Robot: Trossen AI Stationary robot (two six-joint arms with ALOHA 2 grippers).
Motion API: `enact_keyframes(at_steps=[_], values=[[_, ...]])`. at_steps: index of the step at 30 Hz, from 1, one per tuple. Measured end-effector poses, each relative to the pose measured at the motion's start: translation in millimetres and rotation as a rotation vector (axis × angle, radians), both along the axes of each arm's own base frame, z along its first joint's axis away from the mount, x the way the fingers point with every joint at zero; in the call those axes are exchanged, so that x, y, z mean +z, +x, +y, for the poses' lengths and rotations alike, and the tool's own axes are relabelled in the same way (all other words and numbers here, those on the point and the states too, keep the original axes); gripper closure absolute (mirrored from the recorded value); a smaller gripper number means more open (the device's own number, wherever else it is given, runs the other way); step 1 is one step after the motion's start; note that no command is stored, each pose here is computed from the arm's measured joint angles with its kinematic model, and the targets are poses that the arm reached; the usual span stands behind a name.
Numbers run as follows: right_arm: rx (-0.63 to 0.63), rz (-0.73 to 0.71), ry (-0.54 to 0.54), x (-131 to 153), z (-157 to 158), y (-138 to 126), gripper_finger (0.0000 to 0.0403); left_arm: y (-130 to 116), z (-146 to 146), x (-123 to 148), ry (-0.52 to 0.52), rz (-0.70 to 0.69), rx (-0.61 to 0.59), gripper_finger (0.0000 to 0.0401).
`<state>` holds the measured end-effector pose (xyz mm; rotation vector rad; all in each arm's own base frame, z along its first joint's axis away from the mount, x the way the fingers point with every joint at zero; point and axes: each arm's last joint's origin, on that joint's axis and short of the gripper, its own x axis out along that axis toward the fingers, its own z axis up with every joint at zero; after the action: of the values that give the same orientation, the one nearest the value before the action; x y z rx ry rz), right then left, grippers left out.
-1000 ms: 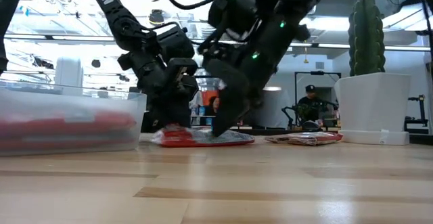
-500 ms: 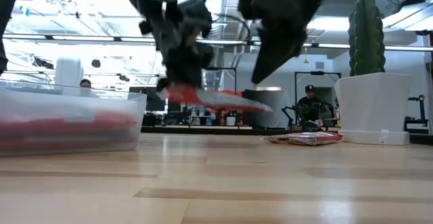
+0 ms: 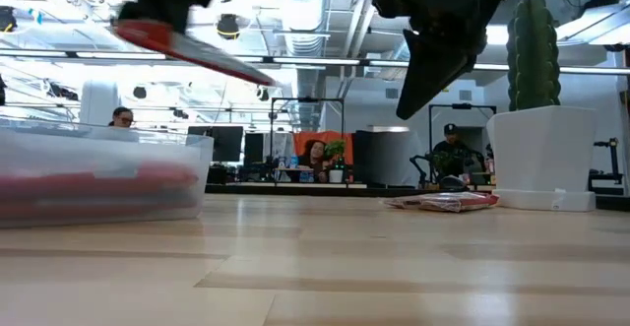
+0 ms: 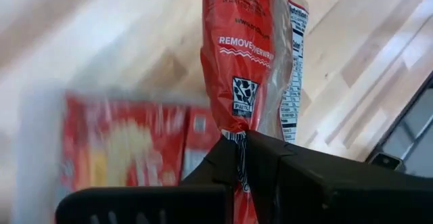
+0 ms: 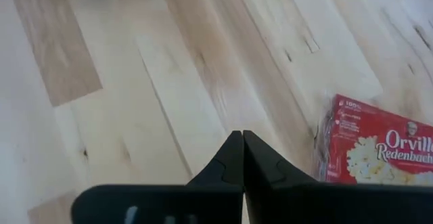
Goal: Sort popcorn bags into baskets
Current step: Put the red popcorn bag into the transparent bin
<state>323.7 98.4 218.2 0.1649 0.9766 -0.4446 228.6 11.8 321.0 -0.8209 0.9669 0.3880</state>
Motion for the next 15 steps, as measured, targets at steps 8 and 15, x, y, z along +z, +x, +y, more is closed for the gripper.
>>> enact_keyframes(at_steps=[8, 15], values=[[-0.004, -0.004, -0.001, -1, 0, 0, 0.0369, -58, -47, -44, -0.118, -0.107, 0.131, 0.0401], [-0.001, -0.002, -0.001, -1, 0, 0, 0.0384, -68, -70, -79, -0.236, -0.146, 0.085, 0.0401]])
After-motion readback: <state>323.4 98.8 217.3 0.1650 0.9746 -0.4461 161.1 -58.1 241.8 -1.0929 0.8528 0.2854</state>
